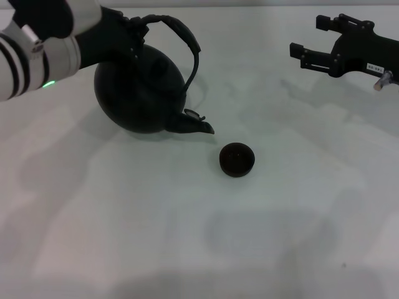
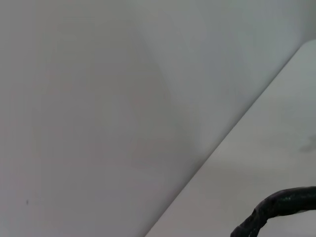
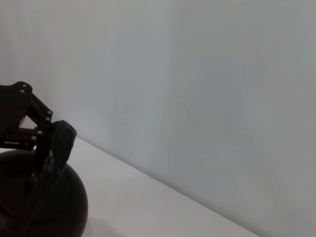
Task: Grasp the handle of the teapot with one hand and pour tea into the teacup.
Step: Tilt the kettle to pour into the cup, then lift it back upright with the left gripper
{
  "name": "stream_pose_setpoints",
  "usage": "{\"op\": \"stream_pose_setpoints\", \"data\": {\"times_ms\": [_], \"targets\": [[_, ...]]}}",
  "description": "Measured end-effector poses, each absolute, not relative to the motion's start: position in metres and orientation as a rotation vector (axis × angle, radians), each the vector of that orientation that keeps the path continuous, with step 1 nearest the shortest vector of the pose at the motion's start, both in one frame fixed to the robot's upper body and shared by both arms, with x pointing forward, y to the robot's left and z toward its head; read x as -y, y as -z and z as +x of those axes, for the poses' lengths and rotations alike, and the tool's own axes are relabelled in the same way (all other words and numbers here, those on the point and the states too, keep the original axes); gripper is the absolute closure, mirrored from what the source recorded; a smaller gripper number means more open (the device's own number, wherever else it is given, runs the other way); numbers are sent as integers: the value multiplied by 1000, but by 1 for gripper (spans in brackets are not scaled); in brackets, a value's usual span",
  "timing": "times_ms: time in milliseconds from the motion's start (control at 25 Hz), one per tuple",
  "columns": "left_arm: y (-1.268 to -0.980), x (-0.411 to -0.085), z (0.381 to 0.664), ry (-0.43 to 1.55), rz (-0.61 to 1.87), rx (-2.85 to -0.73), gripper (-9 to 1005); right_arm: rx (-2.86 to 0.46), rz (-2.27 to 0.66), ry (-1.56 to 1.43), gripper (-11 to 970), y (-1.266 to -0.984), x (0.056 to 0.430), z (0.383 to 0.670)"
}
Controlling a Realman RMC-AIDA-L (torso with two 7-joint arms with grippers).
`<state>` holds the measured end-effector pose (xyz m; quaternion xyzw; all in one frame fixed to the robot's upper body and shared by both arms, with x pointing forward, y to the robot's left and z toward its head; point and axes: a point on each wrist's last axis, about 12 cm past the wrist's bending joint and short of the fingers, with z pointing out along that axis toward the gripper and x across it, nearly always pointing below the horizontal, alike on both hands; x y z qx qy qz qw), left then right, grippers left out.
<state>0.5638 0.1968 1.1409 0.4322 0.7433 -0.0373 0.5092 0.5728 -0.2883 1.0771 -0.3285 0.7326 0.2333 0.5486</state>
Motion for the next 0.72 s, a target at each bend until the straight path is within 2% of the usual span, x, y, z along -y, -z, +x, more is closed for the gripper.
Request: {"op": "stream_pose_setpoints", "data": {"times_ms": [720], "targets": [[-1149,-167,561,41,1103,-1739,904,-1732,-767,-545,111,-1078,290,574]]}}
